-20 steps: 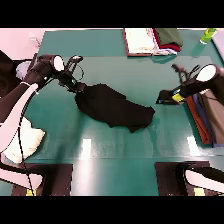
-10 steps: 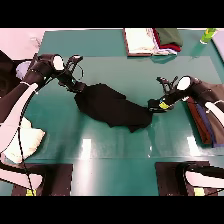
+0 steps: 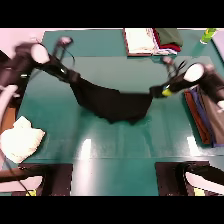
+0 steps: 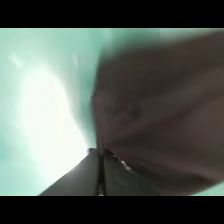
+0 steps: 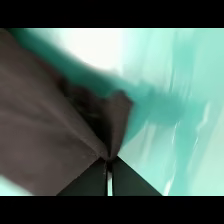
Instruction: Fold the shirts.
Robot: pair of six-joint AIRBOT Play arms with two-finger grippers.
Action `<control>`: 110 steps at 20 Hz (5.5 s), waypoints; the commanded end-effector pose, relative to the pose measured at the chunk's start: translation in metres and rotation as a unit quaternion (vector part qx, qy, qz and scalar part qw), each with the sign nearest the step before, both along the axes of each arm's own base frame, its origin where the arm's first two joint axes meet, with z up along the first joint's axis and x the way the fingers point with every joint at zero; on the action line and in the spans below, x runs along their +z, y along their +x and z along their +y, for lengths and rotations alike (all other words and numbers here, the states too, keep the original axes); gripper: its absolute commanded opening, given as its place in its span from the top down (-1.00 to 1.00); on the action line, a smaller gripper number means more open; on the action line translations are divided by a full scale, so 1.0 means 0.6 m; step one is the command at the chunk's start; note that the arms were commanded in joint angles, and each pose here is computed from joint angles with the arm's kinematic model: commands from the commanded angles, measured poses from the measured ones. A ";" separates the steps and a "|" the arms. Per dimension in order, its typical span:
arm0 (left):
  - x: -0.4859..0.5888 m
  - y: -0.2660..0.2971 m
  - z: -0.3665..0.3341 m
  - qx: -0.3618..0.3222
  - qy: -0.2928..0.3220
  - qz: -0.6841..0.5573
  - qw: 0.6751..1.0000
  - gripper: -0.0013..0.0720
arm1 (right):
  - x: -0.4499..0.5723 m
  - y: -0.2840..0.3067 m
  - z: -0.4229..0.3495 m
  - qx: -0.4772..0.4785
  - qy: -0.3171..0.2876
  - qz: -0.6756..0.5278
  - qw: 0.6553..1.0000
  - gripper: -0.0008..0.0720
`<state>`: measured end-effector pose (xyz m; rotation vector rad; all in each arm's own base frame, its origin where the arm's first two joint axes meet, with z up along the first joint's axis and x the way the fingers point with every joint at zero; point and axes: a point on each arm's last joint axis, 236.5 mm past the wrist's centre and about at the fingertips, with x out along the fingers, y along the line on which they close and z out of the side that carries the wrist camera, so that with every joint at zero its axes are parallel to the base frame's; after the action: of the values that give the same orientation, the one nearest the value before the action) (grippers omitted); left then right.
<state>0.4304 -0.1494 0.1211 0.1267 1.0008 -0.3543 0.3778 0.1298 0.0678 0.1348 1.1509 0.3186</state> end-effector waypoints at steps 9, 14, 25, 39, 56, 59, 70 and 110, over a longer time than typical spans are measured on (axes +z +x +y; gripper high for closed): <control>0.634 -0.317 0.077 -0.009 -0.166 -0.453 0.876 0.91 | 0.618 -0.158 -0.061 -0.017 0.049 -0.422 0.905 0.93; 0.702 -0.350 0.084 -0.012 -0.189 -0.506 0.842 0.91 | 0.666 -0.172 -0.059 -0.008 0.046 -0.434 0.900 0.93; 0.165 0.032 0.007 0.004 -0.009 -0.105 0.994 0.90 | 0.275 0.095 -0.020 0.012 -0.006 -0.152 0.988 0.93; -0.123 0.086 0.071 0.055 0.047 0.119 0.990 0.11 | 0.031 0.201 -0.052 -0.018 -0.025 -0.030 0.999 -0.27; -0.237 -0.259 0.043 0.092 -0.029 0.214 0.972 0.13 | -0.220 -0.274 -0.296 -0.196 -0.063 0.249 0.946 -0.47; -0.235 -0.257 0.032 0.086 -0.031 0.207 0.974 0.13 | -0.244 -0.263 -0.277 -0.201 -0.033 0.254 0.946 -0.35; -0.253 -0.280 0.036 0.083 -0.021 0.230 0.969 0.13 | -0.252 -0.246 -0.258 -0.173 -0.038 0.240 0.954 0.92; 0.744 -0.407 0.167 0.066 -0.170 -0.518 0.835 0.91 | 0.726 -0.249 -0.229 -0.159 -0.087 -0.489 0.853 0.93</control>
<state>0.2079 -0.0597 0.5411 -0.0742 -0.0539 -0.2837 0.2524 -0.0132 0.4644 0.0202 0.2092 -0.0357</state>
